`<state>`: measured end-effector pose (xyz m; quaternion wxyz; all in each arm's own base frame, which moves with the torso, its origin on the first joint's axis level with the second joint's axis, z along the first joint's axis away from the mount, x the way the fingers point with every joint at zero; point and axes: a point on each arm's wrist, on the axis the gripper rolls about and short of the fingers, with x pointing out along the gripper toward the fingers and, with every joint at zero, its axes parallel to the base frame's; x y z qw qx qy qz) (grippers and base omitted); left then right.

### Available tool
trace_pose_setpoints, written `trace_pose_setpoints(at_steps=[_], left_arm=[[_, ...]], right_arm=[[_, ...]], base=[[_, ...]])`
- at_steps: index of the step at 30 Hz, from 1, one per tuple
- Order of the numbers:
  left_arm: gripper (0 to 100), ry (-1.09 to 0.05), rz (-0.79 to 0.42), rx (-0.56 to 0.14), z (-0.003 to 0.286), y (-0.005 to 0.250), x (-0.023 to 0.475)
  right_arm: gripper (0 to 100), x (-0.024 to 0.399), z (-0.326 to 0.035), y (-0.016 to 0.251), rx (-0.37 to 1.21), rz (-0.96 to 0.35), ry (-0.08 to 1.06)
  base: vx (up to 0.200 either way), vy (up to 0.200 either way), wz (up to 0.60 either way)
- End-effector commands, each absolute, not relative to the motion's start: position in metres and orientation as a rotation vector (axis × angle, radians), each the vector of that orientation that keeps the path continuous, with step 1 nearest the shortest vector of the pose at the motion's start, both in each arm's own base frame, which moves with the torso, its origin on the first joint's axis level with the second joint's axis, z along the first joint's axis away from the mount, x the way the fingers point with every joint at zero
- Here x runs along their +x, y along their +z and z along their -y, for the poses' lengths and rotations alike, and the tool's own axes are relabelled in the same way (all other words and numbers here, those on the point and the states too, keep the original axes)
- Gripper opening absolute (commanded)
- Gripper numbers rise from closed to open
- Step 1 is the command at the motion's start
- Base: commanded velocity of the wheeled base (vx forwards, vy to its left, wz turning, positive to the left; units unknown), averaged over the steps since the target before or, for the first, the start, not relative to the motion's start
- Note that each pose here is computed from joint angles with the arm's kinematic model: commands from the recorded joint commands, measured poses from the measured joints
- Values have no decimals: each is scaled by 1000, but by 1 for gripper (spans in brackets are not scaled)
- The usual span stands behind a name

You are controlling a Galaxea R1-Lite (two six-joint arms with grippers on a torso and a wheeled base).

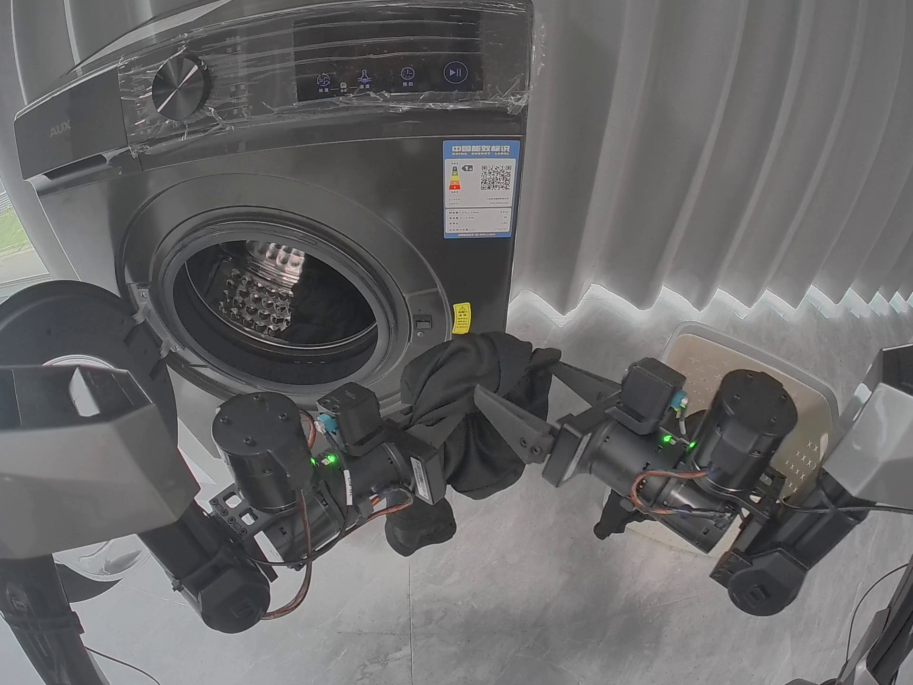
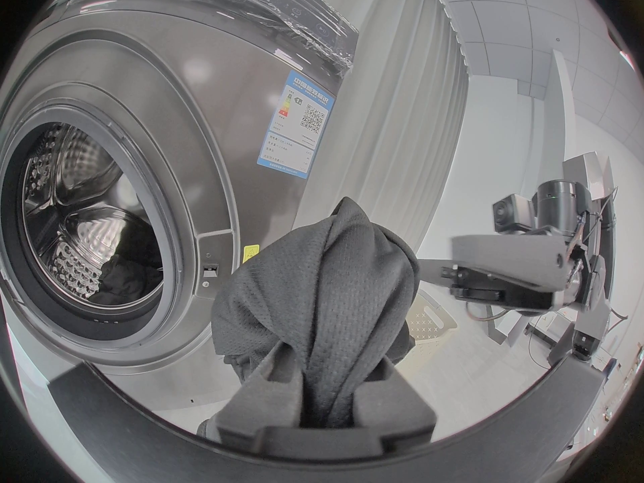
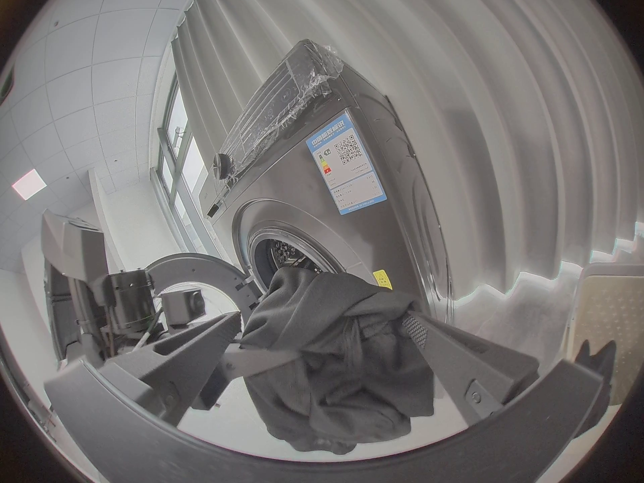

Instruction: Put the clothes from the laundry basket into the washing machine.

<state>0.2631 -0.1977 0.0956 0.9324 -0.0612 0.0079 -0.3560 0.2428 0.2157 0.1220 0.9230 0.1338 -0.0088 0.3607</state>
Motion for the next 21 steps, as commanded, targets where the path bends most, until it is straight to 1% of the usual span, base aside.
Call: trace_pose_setpoints(at_steps=[1, 3, 5, 6, 7, 9, 10, 13, 15, 19, 21], left_arm=[[0, -712, -22, -125, 192, 95, 264], [0, -706, -21, -125, 188, 97, 262], [0, -705, -20, -127, 185, 100, 257], [0, -700, -23, -128, 181, 104, 249], [0, -700, -23, -128, 178, 106, 245], [0, -700, -23, -128, 178, 106, 244], [0, -696, -33, -117, 167, 110, 230], [0, -684, -47, -108, 154, 113, 214], [0, -639, -31, -119, 147, 119, 208], [0, -460, -11, -100, 143, 121, 211], [0, -419, -15, -98, 141, 118, 215]], right_arm=[[100, 218, -192, 137, 266, 32, 740], [100, 212, -181, 146, 221, 74, 728], [100, 213, -176, 148, 197, 93, 713], [100, 216, -170, 152, 176, 112, 684], [100, 218, -165, 152, 163, 115, 662], [100, 219, -164, 152, 160, 112, 657], [100, 229, -149, 151, 137, 121, 589], [100, 239, -132, 151, 131, 126, 523], [100, 242, -128, 150, 132, 126, 508], [100, 242, -127, 150, 134, 127, 505], [100, 242, -127, 150, 134, 129, 505]], base=[[0, 0, 0], [0, 0, 0], [0, 0, 0], [0, 0, 0], [0, 0, 0], [0, 0, 0], [0, 0, 0], [0, 0, 0], [0, 0, 0], [0, 0, 0], [0, 0, 0]])
